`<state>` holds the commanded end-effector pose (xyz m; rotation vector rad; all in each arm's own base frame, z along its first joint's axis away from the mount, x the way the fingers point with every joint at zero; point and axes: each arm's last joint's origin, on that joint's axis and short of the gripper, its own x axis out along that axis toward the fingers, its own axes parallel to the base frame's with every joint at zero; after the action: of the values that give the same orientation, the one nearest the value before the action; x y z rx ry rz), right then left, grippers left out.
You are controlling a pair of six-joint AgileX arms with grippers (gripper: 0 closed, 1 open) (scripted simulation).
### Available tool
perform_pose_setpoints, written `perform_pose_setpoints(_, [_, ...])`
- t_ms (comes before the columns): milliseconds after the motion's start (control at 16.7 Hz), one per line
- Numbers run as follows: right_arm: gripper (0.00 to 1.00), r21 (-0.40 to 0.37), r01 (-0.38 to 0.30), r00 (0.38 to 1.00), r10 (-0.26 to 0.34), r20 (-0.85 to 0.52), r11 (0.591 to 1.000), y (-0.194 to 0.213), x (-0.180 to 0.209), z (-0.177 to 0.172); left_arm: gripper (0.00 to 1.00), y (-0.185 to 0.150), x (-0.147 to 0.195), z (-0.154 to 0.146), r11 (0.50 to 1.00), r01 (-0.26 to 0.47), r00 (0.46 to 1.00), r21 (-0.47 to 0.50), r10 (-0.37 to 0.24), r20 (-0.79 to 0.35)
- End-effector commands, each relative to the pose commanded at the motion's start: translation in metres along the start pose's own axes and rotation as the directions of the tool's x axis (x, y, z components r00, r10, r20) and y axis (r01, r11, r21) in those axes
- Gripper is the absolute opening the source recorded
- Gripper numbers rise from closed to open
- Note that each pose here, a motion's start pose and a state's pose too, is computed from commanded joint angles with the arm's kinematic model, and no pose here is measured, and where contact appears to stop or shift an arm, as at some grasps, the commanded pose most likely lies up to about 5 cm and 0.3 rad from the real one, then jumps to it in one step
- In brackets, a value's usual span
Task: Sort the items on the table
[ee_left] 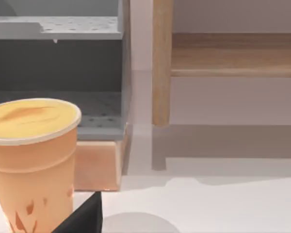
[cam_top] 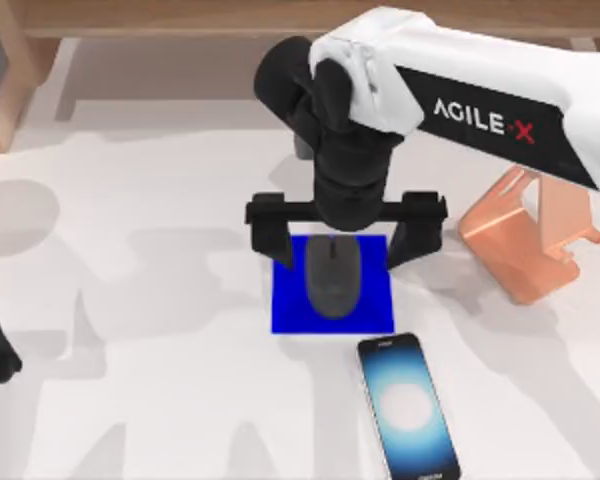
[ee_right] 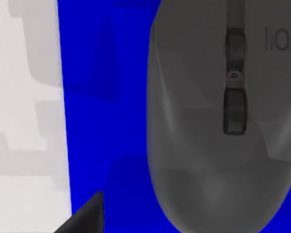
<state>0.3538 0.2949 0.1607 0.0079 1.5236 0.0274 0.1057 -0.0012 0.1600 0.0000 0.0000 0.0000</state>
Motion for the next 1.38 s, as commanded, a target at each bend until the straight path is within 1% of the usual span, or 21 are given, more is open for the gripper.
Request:
perform_pose_setpoints(600, [1.00, -0.114, 0.012, 0.999, -0.016, -0.038, 0.993, -0.035, -0.018, -0.085, 1.00, 0.000, 0.000, 0.000, 1.000, 0.000, 1.000, 0.000, 0.000, 0.000])
perform_pose_setpoints(840, [1.00, -0.152, 0.013, 0.999, -0.021, -0.045, 0.988, -0.048, -0.019, -0.112, 1.00, 0.000, 0.000, 0.000, 1.000, 0.000, 1.000, 0.000, 0.000, 0.000])
perform_pose_setpoints(1020, [1.00, -0.162, 0.014, 0.999, -0.022, -0.047, 0.987, -0.052, -0.019, -0.119, 1.00, 0.000, 0.000, 0.000, 1.000, 0.000, 1.000, 0.000, 0.000, 0.000])
perform_pose_setpoints(1380, [1.00, -0.159, 0.016, 0.999, -0.024, -0.049, 0.987, -0.052, -0.014, -0.118, 1.00, 0.000, 0.000, 0.000, 1.000, 0.000, 1.000, 0.000, 0.000, 0.000])
